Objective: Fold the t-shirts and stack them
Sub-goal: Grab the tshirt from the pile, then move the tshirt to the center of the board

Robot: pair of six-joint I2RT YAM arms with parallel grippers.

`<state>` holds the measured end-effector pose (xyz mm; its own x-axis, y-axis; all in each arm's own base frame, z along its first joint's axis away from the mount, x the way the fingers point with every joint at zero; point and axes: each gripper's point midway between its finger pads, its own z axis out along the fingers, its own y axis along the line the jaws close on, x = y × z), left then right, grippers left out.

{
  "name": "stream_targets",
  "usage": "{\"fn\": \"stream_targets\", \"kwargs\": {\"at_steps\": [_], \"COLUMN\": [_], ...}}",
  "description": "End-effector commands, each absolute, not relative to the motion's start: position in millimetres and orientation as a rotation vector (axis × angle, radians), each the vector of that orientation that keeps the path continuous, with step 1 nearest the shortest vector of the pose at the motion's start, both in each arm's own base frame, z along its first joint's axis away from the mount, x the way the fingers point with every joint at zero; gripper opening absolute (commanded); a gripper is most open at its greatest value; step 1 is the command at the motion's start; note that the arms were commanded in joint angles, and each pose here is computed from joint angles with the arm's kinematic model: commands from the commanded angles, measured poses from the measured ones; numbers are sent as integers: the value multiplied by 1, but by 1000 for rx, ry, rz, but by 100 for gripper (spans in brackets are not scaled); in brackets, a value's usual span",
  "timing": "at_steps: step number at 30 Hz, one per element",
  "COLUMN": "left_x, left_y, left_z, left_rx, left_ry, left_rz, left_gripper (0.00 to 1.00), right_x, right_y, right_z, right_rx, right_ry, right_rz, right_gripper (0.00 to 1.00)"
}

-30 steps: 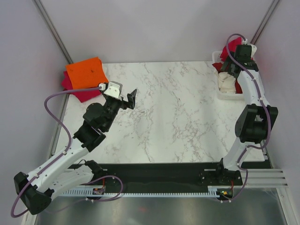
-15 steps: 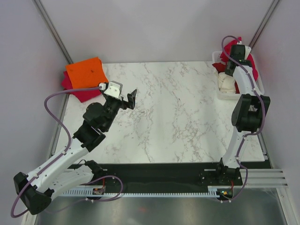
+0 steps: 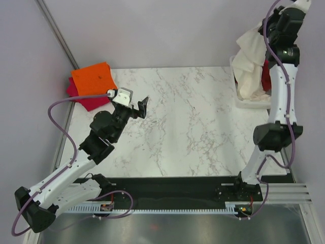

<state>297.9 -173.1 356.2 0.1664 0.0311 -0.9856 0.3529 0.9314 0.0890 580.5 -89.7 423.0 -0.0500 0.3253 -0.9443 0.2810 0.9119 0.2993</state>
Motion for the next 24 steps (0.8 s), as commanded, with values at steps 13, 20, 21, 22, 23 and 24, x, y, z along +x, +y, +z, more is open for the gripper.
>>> {"fn": "stream_targets", "kwargs": {"at_steps": [13, 20, 21, 22, 23, 24], "left_x": [300, 302, 303, 307, 308, 311], "left_y": [-167, -169, -171, -175, -180, -187], "left_z": [380, 376, 374, 366, 363, 357], "left_rx": [275, 271, 266, 275, 265, 276], "left_ry": [1364, 1380, 1387, 1415, 1435, 1463], "left_rz": [-244, -250, -255, -261, -292, -309], "left_gripper": [95, 96, 96, 97, 97, 97], "right_x": [424, 363, 356, 351, 344, 337], "right_y": [-41, -31, -27, -23, -14, -10], "right_z": [466, 287, 281, 277, 276, 272], "right_rx": [557, 701, 689, 669, 637, 627], "right_ry": [1459, 1853, 1874, 1891, 1902, 1925], "right_rz": [286, 197, 196, 194, 207, 206], "right_gripper": [98, 98, 98, 98, 98, 98]}}
